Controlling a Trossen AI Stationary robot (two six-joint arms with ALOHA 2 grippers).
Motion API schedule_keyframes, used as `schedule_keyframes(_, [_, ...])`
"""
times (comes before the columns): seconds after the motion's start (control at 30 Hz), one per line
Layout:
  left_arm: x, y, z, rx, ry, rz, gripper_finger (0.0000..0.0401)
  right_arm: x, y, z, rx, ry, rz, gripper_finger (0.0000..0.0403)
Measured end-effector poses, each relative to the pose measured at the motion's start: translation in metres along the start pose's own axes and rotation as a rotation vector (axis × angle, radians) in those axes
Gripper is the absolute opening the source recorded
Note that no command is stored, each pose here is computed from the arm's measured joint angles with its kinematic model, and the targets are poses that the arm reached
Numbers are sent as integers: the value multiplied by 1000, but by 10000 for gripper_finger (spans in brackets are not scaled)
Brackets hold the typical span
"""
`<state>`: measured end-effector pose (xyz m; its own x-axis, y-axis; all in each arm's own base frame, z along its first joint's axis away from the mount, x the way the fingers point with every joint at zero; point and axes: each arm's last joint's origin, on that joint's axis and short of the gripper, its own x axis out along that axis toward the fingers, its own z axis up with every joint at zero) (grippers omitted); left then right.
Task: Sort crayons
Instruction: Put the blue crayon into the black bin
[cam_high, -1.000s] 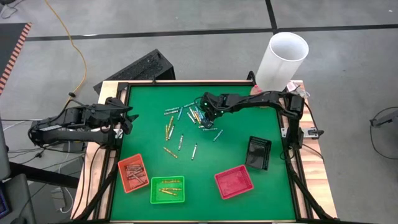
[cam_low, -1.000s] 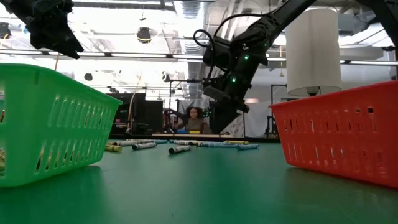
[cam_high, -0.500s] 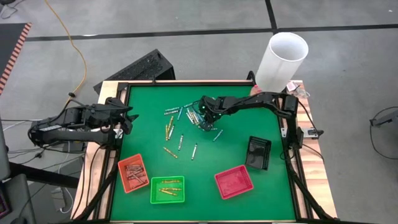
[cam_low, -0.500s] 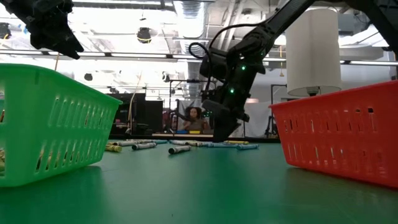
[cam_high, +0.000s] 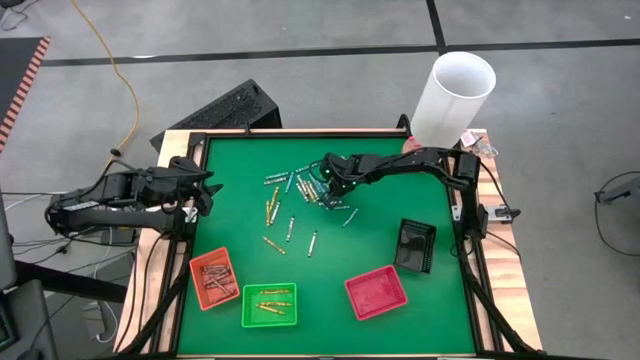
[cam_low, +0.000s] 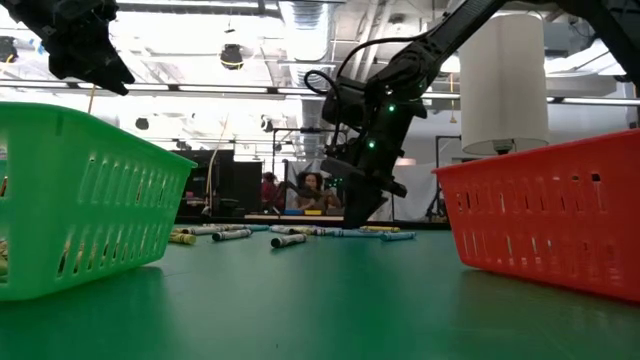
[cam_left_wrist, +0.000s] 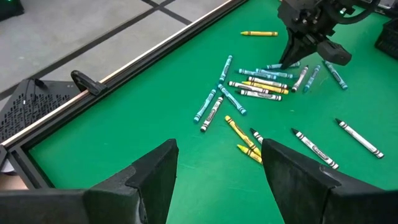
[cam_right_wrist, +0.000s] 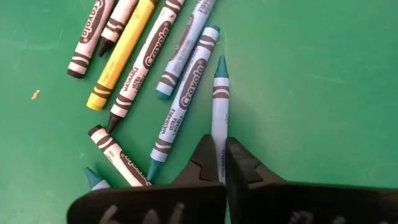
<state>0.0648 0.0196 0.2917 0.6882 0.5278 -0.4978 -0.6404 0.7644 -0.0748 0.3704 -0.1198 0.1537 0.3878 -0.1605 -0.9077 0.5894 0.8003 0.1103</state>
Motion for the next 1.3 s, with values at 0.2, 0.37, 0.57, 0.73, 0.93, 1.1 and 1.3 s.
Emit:
schedule_keyframes(0.2, [0, 0, 0, -1, 0, 0, 223, -10, 0, 1, 21, -14, 7, 3])
schedule_keyframes(0.37, [0, 0, 0, -1, 0, 0, 223, -38, 1, 5, 22, -61, 30, 1])
schedule_keyframes(0.57, [0, 0, 0, -1, 0, 0, 223, -75, -1, 3, 32, -91, 18, 1])
schedule_keyframes(0.73, [0, 0, 0, -2, 0, 0, 223, -112, 0, -8, 51, -78, -6, 0])
schedule_keyframes(0.93, [0, 0, 0, -1, 0, 0, 223, -149, 1, -42, 194, 42, -179, 0])
schedule_keyframes(1.1, [0, 0, 0, 8, 0, 0, 223, -175, 10, -77, 276, 134, -329, 0])
schedule_keyframes(1.3, [0, 0, 0, 22, 0, 0, 223, -203, 26, -115, 398, 184, -421, 0])
